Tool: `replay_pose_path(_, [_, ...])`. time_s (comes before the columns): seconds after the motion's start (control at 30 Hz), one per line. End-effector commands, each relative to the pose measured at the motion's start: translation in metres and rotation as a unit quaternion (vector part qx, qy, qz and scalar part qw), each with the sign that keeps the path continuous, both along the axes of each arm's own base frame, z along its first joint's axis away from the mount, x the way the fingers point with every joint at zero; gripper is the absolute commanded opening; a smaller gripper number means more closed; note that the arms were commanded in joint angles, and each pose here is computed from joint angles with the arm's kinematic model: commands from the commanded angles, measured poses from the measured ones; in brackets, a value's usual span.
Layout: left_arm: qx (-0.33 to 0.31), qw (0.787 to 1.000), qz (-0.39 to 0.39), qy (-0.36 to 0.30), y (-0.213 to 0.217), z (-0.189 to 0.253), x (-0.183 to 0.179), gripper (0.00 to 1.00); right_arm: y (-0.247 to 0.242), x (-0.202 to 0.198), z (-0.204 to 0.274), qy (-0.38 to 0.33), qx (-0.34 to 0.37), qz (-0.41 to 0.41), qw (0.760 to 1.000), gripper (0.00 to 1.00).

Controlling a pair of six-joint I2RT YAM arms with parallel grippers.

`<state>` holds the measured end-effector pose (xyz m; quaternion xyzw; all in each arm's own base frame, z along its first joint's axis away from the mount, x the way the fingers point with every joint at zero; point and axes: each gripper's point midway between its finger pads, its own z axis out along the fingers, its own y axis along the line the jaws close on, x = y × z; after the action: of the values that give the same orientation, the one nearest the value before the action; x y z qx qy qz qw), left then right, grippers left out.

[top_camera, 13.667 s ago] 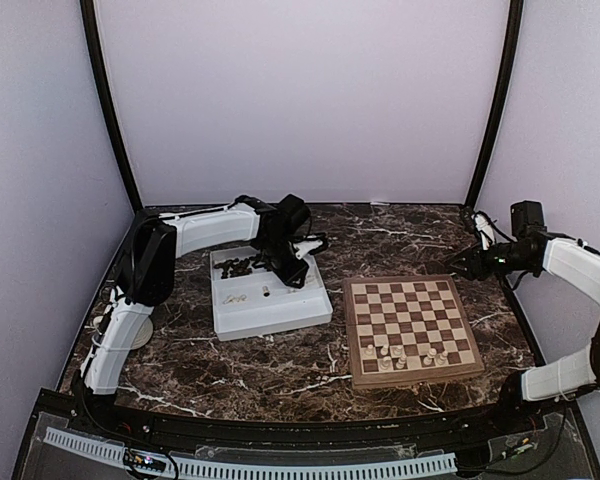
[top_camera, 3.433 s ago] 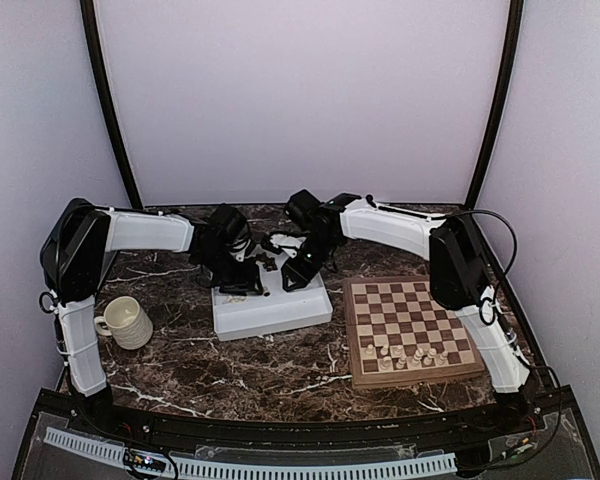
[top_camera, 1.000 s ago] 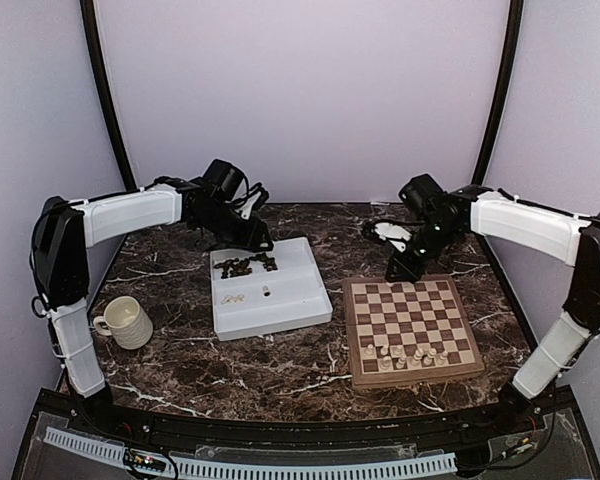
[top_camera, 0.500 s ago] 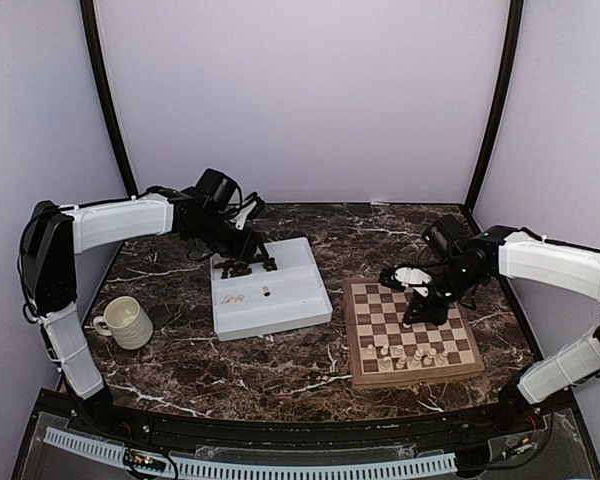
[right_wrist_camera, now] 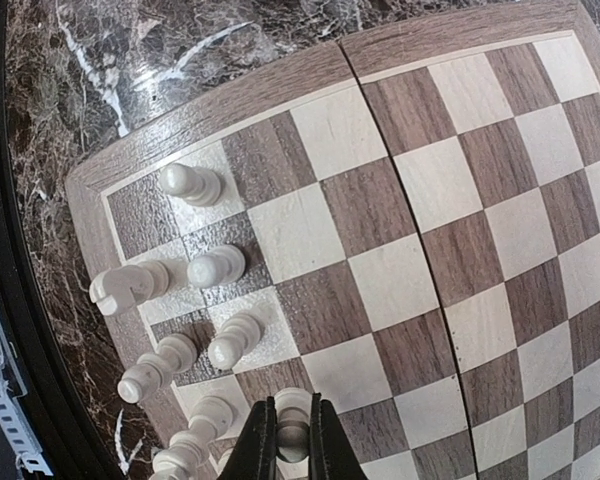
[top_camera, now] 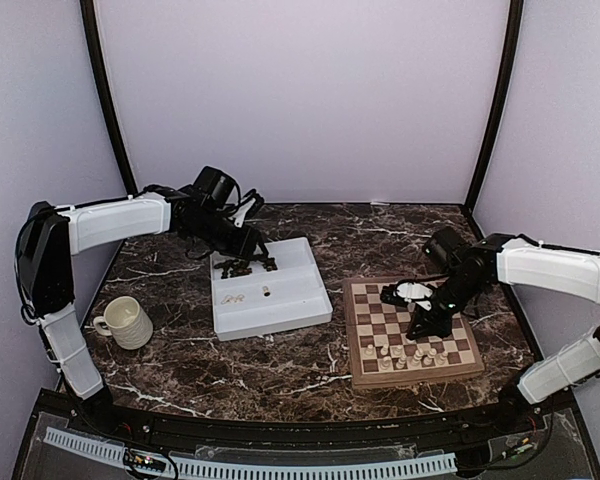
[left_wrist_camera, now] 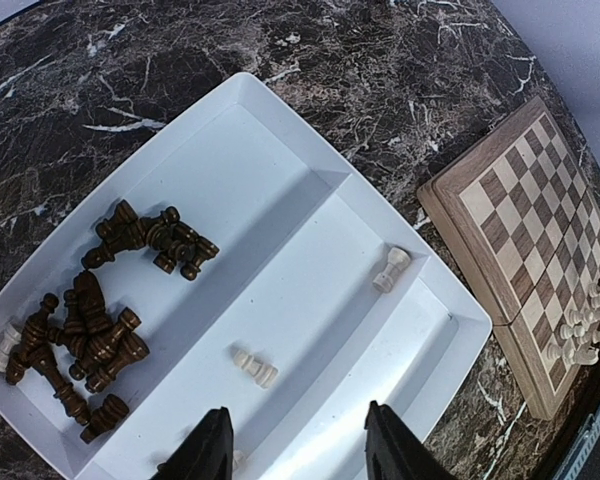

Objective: Set up the chess pieces on the board
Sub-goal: Place the pawn at d2.

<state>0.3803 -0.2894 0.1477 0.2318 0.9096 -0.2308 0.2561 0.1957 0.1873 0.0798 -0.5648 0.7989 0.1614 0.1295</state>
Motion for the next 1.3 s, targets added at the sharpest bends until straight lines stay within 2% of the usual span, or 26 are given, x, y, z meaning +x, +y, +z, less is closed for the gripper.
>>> replay_pose_path(0.0, [-0.01, 1.0, -0.006, -0.019, 0.003, 0.018, -0.002, 0.48, -0.001, -0.016, -0.004, 0.018, -0.001, 0.026, 0.999, 0.05])
replay_pose_path(1.03, [-0.013, 1.0, -0.012, -0.007, 0.0, 0.014, -0.005, 0.48, -0.002, -0.014, -0.025, 0.009, -0.025, 0.019, 0.999, 0.11])
replay_pose_path(1.17, [-0.014, 1.0, -0.013, -0.004, -0.001, 0.012, -0.005, 0.48, -0.002, -0.012, -0.025, 0.006, -0.026, 0.017, 0.999, 0.14])
replay_pose_path(1.27, [-0.014, 1.0, -0.015, -0.001, -0.001, 0.01, -0.006, 0.48, -0.002, -0.013, -0.025, 0.006, -0.026, 0.018, 0.999, 0.2])
